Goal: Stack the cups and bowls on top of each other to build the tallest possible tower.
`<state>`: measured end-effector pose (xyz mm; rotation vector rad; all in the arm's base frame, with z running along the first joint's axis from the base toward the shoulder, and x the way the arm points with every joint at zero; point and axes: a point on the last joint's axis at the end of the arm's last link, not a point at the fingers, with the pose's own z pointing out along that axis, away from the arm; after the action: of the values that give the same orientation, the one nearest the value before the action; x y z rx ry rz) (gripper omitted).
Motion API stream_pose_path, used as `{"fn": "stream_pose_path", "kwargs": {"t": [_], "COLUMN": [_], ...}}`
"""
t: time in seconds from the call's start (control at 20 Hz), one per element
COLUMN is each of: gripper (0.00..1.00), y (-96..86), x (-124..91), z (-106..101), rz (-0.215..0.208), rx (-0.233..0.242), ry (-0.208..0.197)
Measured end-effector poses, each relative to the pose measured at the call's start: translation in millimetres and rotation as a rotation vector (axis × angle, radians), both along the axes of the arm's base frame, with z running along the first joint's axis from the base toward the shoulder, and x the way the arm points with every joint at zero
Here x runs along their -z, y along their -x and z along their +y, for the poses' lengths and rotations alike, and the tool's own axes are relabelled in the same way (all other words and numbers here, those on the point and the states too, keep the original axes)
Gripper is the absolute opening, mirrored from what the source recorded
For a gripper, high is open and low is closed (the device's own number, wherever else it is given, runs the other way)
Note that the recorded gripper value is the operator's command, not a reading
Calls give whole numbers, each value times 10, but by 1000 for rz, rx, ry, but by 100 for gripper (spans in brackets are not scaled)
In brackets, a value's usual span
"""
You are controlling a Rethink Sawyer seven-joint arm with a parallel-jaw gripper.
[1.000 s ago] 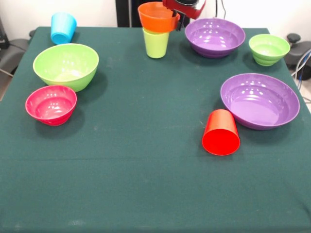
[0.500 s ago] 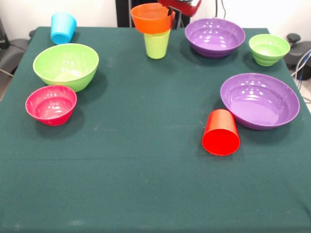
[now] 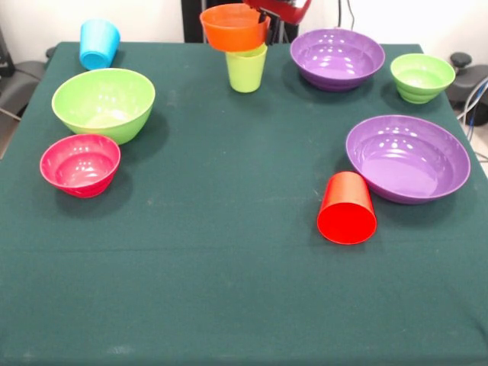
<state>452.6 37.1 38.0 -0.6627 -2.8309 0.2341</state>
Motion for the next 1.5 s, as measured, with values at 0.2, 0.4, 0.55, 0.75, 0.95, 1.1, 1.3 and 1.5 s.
{"fn": "stream_pose_path", "kwargs": {"t": [0.2, 0.4, 0.55, 0.75, 0.95, 1.1, 1.3, 1.5], "gripper": [0, 0, 0, 0, 0, 0, 0, 100], "y": [17, 13, 9, 7, 3, 1, -5, -9], "x": [24, 29, 32, 35, 39, 40, 43, 44], "z": [4, 21, 42, 62, 89, 104, 116, 126], "rz": [6, 6, 6, 5, 5, 5, 4, 4], "rx": [0, -3, -6, -9, -13, -16, -18, -19], "ry": [-1, -4, -7, -10, -13, -15, -17, -19]}}
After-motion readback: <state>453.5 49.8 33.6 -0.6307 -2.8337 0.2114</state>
